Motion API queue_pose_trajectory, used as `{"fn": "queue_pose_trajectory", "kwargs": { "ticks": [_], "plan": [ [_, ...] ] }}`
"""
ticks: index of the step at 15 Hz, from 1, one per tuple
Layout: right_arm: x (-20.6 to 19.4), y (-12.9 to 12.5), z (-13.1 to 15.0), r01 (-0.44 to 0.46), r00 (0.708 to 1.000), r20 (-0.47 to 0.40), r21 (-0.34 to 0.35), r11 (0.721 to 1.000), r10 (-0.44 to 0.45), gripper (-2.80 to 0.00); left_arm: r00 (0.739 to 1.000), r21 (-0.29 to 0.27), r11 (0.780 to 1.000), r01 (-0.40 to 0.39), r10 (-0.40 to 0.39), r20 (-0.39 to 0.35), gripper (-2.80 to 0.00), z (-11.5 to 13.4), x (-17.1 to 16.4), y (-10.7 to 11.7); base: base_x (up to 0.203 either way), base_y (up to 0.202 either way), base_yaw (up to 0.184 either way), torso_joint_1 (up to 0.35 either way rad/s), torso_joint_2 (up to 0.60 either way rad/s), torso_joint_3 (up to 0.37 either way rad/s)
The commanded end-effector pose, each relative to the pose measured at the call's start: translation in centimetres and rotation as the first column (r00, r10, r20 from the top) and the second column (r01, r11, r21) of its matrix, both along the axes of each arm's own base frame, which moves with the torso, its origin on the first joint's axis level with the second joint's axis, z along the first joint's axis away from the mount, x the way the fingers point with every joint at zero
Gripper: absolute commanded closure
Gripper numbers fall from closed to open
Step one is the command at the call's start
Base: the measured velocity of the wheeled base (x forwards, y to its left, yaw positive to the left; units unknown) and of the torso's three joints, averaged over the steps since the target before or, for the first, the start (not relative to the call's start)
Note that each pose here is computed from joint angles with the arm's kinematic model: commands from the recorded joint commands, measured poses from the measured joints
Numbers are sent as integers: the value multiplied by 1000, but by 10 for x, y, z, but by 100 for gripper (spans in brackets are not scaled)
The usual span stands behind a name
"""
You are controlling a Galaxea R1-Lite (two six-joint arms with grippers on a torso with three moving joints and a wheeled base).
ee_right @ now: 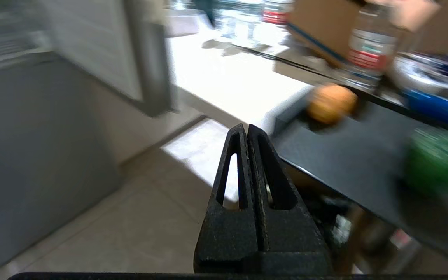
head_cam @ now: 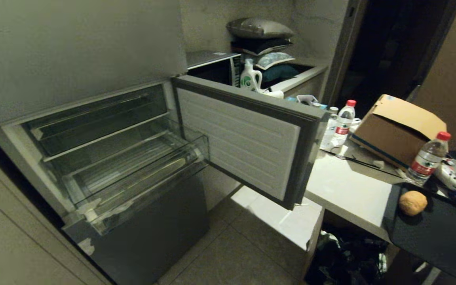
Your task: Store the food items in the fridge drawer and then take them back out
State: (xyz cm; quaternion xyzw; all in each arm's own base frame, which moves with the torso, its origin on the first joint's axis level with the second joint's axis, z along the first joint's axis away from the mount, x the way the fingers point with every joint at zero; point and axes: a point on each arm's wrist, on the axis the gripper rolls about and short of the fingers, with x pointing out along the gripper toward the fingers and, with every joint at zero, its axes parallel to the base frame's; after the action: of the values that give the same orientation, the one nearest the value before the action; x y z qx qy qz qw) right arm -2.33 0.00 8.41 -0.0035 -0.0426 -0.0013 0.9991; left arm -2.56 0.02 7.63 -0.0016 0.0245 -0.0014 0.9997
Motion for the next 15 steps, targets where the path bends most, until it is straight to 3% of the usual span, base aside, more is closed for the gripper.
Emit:
{"fn": "queue_pose_trajectory", "kwargs": {
  "ticks": [1,15],
  "plan": [
    [2,0,-9,1,1000,-30,1,1000,-1,0,1000,0,1000,0,0,-2,0,0,0,0,1,5,-174,4,2,5],
    [2,0,-9,0,1000,-30,6,1000,0,0,1000,-1,1000,0,0,-2,0,0,0,0,0,6,-176,2,3,4]
  ]
}}
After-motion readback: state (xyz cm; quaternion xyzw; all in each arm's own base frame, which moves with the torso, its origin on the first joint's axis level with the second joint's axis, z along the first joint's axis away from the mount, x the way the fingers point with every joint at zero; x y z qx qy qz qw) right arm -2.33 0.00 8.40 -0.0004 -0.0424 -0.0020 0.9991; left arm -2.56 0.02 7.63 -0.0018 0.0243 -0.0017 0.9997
